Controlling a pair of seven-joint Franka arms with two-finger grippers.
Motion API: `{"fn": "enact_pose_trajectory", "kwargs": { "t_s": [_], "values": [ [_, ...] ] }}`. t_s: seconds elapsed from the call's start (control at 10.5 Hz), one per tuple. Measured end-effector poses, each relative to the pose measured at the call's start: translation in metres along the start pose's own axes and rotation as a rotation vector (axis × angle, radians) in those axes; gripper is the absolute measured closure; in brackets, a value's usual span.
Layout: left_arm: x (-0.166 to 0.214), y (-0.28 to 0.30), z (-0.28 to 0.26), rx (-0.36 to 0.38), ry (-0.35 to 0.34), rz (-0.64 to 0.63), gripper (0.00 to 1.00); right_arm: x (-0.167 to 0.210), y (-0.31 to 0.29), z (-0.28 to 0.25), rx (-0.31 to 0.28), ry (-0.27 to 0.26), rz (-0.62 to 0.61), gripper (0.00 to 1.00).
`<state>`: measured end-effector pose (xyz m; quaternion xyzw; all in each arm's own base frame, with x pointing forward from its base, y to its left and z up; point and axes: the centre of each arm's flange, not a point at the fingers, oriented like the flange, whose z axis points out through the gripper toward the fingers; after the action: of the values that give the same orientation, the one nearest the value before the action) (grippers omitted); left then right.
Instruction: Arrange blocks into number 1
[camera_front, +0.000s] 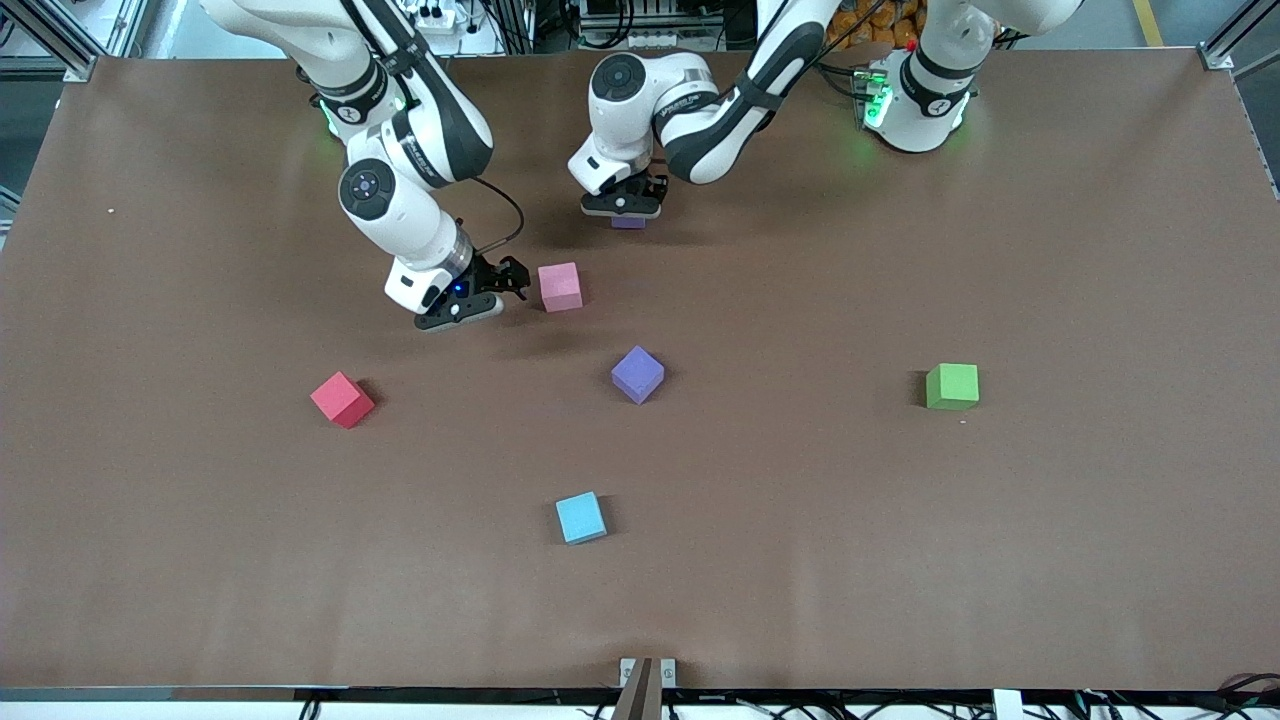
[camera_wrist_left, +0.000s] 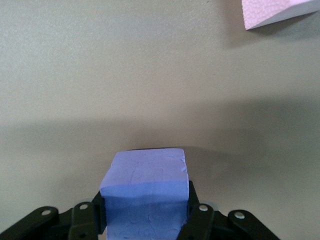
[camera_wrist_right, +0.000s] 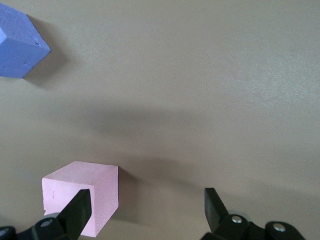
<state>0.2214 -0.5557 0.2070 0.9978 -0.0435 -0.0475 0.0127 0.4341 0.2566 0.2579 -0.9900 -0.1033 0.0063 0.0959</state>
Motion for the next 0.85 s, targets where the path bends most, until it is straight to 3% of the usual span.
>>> {"fn": "enact_pose_trajectory", "kwargs": {
  "t_s": [0.66,0.76,0.85],
  "values": [
    [-0.013,0.005,0.004,0.000,-0.014,0.022,0.41,-0.003,-0.007,0.002,0.006,-0.005,-0.006,0.00],
    [-0.013,0.005,0.005,0.000,-0.014,0.020,0.32,-0.003,-0.007,0.003,0.007,-0.007,-0.004,0.00],
    [-0.012,0.005,0.005,0.000,-0.015,0.018,0.17,-0.003,-0.008,0.004,0.007,-0.009,-0.006,0.00]
  ]
}}
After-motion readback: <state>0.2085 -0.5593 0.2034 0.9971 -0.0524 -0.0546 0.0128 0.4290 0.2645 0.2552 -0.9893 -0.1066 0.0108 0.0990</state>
